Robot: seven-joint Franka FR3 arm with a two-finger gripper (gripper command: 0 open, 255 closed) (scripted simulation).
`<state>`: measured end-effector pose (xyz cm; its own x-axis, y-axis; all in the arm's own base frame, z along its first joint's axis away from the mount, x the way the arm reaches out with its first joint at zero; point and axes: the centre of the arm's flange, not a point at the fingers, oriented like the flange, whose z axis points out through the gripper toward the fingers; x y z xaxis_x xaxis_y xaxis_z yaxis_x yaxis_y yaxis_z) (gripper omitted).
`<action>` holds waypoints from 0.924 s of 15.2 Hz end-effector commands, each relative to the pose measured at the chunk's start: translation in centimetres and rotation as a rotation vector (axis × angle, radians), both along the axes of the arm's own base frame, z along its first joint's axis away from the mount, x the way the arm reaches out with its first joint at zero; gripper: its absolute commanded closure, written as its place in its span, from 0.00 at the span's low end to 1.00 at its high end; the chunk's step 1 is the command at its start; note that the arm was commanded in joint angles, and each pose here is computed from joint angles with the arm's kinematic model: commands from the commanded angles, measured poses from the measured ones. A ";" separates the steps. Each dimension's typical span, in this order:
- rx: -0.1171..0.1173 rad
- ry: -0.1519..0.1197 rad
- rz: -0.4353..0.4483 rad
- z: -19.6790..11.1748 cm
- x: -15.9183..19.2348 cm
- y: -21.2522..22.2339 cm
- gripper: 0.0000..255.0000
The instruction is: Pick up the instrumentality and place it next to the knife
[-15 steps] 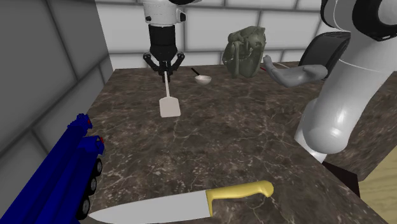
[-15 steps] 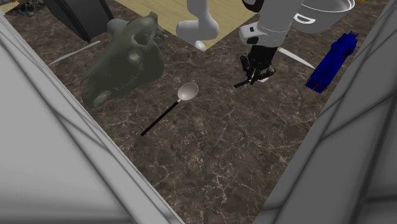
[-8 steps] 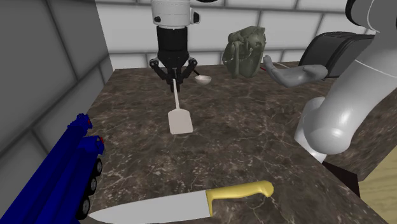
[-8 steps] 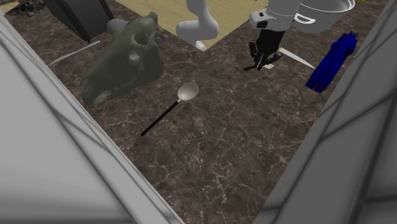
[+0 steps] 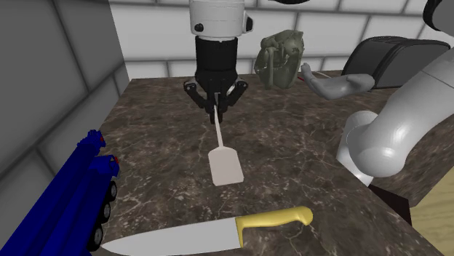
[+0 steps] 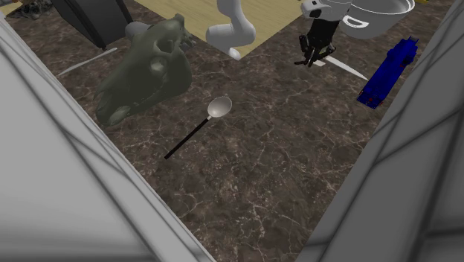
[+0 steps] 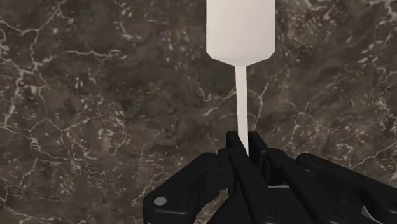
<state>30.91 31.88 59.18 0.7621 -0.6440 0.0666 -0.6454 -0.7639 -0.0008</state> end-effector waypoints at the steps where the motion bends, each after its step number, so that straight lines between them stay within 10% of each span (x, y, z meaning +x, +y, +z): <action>1: 0.000 0.000 -0.001 -0.7 -0.6 0.1 1.00; 14: 0.000 0.000 -0.001 -7.1 -0.6 0.1 1.00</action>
